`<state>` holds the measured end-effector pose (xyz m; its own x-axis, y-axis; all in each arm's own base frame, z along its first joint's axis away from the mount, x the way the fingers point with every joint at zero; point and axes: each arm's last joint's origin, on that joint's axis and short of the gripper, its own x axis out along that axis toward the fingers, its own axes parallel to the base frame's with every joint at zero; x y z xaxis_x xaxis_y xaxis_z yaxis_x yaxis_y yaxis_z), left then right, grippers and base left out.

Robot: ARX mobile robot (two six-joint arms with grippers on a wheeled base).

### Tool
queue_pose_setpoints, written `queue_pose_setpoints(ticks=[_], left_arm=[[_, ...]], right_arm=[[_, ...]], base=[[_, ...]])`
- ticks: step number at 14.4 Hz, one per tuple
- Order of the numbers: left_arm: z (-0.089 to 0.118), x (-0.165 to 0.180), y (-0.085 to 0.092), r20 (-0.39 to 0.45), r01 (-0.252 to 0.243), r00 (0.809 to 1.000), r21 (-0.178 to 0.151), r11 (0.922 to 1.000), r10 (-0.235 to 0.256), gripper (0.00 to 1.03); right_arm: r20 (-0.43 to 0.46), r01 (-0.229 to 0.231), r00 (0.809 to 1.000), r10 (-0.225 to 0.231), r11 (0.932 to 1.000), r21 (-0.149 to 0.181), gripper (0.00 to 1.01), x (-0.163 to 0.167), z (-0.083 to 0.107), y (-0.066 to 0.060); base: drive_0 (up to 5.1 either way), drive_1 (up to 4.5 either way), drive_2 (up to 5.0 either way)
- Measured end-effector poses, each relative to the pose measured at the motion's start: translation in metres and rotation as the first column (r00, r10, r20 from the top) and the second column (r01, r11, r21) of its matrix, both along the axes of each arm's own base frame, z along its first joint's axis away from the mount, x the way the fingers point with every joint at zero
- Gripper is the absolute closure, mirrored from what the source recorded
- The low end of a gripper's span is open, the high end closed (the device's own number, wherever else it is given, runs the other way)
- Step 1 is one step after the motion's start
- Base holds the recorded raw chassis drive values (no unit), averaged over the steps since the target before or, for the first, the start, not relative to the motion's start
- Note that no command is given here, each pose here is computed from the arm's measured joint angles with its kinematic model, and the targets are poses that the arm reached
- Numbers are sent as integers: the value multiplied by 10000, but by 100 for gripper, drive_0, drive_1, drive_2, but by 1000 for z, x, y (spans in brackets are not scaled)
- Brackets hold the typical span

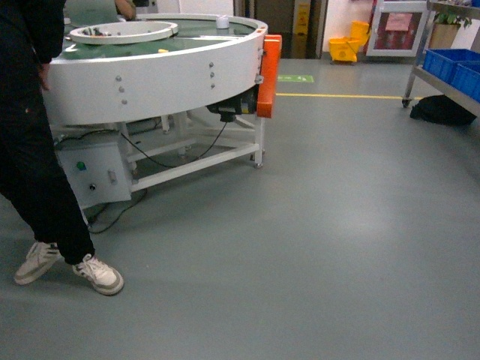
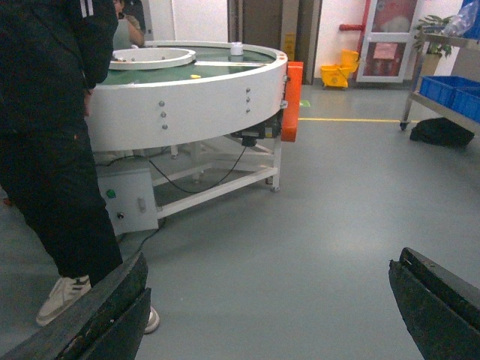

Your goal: Pick red block from blue box to shelf

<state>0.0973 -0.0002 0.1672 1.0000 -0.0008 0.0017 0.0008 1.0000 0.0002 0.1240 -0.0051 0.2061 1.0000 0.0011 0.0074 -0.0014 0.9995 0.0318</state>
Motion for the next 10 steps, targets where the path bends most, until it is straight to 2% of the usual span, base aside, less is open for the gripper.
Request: queue_pose_setpoints(ticks=[7, 8, 9, 10], left_arm=[[1, 0, 0, 61, -34, 10000, 0, 10000, 34, 5], [-1, 0, 0, -160, 38, 9999, 0, 10000, -38, 5], [2, 0, 1, 160, -103, 9998, -5, 9999, 103, 5], [-1, 0, 0, -76, -31, 10000, 0, 10000, 31, 5]], right_arm=[[19, 4, 10000, -4, 10000, -1, 73, 0, 0, 0], [-46, -4, 10000, 4, 10000, 2, 73, 0, -1, 0], [-110, -107, 9999, 107, 9999, 2, 73, 1, -1, 1], [34, 42, 10000, -42, 10000, -5, 73, 0, 0, 0]], base=[[10, 443, -424], [-218, 215, -652], [-218, 215, -652], [-218, 215, -652]])
